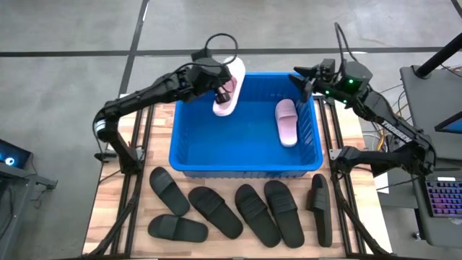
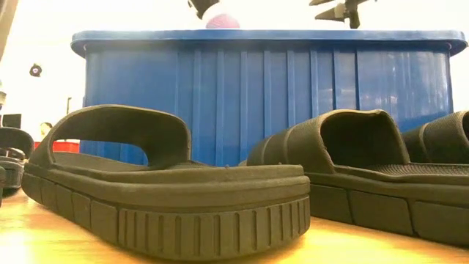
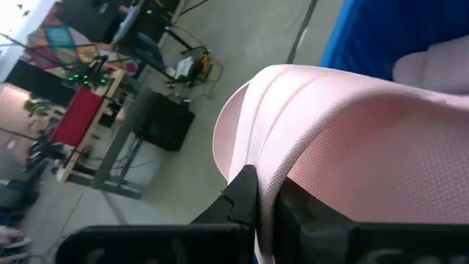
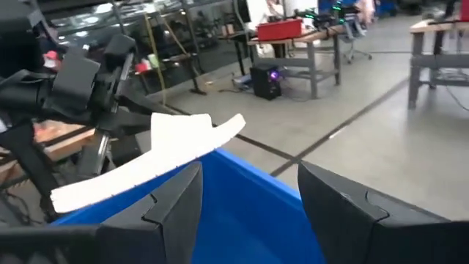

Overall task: Pick and place slides into bin
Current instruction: Put the pink slide into the blue bin

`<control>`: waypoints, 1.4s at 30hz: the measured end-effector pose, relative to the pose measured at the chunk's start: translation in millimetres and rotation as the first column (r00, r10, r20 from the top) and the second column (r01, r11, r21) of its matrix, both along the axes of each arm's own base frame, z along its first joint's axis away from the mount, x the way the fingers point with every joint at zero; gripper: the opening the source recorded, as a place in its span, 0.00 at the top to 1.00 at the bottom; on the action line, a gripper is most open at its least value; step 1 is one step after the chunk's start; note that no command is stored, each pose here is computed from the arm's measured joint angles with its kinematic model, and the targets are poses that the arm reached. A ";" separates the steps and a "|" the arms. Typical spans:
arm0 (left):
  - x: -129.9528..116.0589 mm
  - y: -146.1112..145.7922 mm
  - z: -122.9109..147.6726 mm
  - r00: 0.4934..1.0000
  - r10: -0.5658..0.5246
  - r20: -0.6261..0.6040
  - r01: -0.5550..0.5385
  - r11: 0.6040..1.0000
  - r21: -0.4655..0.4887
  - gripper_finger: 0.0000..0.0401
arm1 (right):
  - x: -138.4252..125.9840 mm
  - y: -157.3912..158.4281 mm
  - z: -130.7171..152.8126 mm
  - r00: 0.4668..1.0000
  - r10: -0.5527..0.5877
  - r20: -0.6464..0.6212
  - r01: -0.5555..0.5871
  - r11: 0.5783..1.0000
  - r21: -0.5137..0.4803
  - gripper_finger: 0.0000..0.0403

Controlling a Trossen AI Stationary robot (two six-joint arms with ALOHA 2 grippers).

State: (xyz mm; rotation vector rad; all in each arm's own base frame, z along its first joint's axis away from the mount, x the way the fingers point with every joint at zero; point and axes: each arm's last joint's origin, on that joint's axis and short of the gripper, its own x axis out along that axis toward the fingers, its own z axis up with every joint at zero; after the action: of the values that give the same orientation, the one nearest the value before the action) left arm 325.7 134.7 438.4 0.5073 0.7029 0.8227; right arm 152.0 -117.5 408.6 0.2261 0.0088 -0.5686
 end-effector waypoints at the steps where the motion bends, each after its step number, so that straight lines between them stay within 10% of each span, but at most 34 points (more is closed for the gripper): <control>1: 3.4 0.2 -0.1 1.000 0.003 -0.001 -0.003 1.000 0.003 1.00 | -1.4 0.9 0.2 1.000 -0.001 -0.003 0.001 1.000 0.003 0.47; 14: 37.0 -19.4 -5.6 0.997 -0.070 -0.018 0.071 0.995 0.066 1.00 | 15.3 -0.4 -8.4 0.968 0.250 -0.034 -0.248 0.967 0.054 0.47; 23: 43.6 -19.7 -13.3 0.999 -0.030 -0.043 0.034 0.996 0.080 1.00 | 41.4 -0.9 2.5 0.939 0.318 -0.132 -0.331 0.940 -0.089 0.47; 42: 43.1 -17.4 -16.3 0.997 0.083 0.002 -0.083 0.993 0.080 1.00 | 129.1 -9.1 40.4 0.833 0.214 -0.511 -0.359 0.911 -0.203 0.47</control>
State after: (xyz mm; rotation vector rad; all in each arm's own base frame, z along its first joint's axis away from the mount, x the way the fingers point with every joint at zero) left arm 368.7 117.3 422.1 0.5536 0.6976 0.9317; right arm 281.1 -126.6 449.0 -0.2120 0.4360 -0.3012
